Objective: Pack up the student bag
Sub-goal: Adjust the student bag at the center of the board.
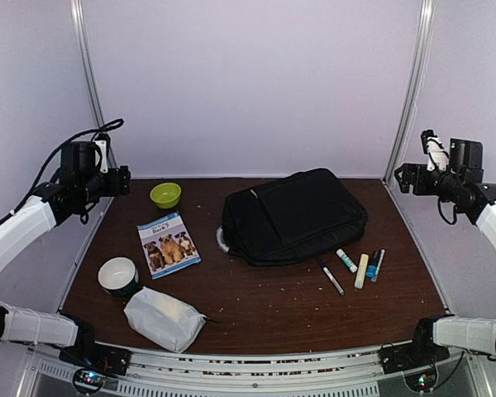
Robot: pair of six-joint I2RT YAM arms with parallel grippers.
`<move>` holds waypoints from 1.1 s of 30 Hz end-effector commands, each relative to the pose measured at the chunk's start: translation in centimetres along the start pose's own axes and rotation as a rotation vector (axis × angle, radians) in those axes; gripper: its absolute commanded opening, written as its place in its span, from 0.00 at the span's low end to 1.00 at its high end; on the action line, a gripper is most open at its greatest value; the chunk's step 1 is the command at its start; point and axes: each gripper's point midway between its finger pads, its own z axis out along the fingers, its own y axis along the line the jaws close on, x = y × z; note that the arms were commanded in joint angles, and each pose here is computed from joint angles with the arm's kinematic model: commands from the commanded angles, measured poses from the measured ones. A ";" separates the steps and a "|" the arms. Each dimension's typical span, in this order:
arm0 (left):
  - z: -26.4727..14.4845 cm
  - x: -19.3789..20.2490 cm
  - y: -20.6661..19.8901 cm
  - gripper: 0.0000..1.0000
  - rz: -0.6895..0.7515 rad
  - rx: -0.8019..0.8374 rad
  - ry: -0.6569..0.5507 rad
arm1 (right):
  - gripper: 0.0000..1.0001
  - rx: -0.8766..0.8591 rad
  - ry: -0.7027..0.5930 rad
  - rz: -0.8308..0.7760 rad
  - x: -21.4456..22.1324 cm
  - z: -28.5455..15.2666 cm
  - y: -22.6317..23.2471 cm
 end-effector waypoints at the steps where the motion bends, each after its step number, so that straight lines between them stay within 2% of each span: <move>1: -0.1 -2.0 -1.9 0.85 -0.056 0.154 -0.111 | 0.99 -0.059 -0.002 -0.056 0.5 -0.1 1.1; 5: 0.1 -1.1 -5.0 0.74 -0.014 0.334 -0.099 | 0.94 -0.203 0.041 -0.132 1.2 0.5 3.8; 9: 0.2 -0.4 -8.0 0.71 0.021 0.475 -0.063 | 0.86 -0.330 0.099 -0.252 1.9 1.4 7.3; 12: 0.6 0.6 -10.4 0.72 0.026 0.555 0.012 | 0.81 -0.419 0.137 -0.361 2.5 2.1 10.6; 14: 0.9 1.3 -12.0 0.80 0.012 0.586 0.070 | 0.77 -0.485 0.159 -0.438 3.3 2.6 13.3; 18: 1.5 2.7 -14.5 0.84 -0.045 0.623 0.182 | 0.68 -0.602 0.197 -0.569 4.9 3.6 19.1; 23: 2.5 5.6 -15.5 0.80 -0.123 0.619 0.292 | 0.59 -0.711 0.259 -0.688 7.8 4.7 26.7; 29: 3.4 8.2 -14.9 0.75 -0.180 0.544 0.371 | 0.57 -0.781 0.345 -0.810 13.1 5.6 34.8; 33: 3.0 9.5 -14.6 0.75 -0.174 0.514 0.416 | 0.57 -0.762 0.370 -0.835 15.5 7.2 37.9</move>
